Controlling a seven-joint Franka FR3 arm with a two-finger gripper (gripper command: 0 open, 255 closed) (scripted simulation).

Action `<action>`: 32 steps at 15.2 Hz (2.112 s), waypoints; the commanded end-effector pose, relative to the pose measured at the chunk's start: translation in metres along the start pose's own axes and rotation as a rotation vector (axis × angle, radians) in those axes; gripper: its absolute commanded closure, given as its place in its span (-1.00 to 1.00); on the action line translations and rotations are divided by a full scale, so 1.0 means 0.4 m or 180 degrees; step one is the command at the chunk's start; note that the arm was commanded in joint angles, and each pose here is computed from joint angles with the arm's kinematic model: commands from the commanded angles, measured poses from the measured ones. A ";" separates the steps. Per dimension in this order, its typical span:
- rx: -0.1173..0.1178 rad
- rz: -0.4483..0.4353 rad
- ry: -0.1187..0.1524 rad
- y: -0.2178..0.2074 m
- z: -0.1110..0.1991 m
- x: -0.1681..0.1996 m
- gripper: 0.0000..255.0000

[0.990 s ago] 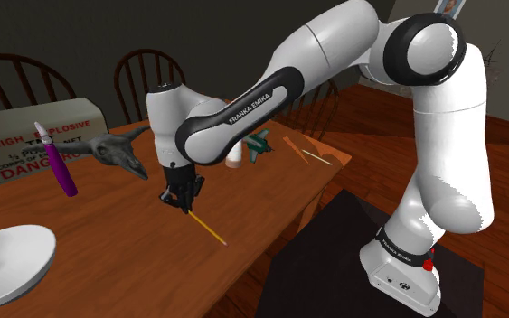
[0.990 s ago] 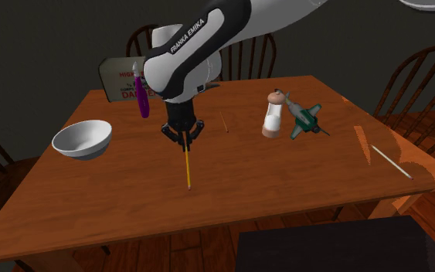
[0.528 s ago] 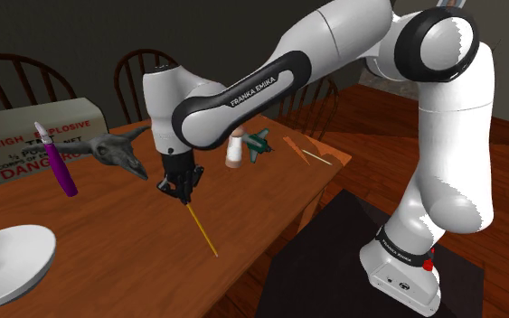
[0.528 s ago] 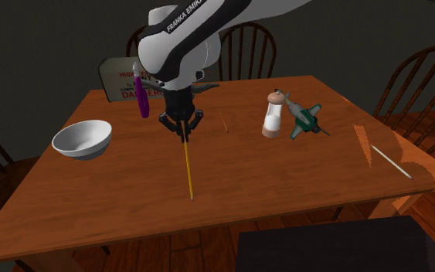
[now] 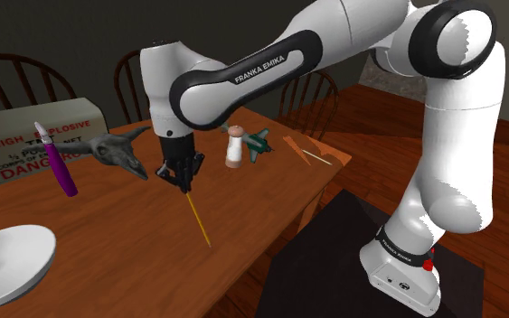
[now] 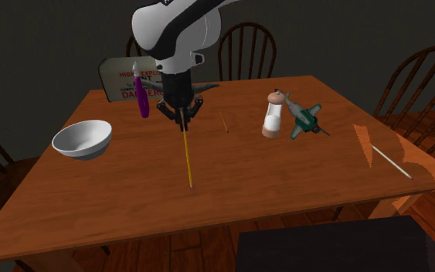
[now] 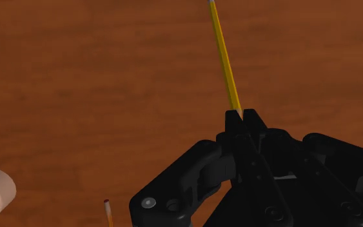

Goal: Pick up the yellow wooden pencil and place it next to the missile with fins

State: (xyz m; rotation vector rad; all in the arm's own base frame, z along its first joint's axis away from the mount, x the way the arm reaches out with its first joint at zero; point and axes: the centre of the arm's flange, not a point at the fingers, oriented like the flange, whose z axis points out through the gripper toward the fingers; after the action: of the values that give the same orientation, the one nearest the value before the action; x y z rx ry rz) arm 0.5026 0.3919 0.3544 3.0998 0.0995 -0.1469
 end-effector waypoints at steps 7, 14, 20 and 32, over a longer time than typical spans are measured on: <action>-0.0001 0.0000 -0.0001 -0.001 -0.106 -0.010 1.00; -0.0001 0.0000 -0.0001 0.197 -0.112 0.000 1.00; -0.0001 0.0000 -0.0001 0.395 -0.107 0.011 1.00; -0.0001 0.0000 -0.0001 0.790 -0.096 0.033 1.00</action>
State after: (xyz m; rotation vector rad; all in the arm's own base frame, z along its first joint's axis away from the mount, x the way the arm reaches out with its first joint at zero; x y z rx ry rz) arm 0.5391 0.0924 0.4039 3.0996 0.0971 -0.1472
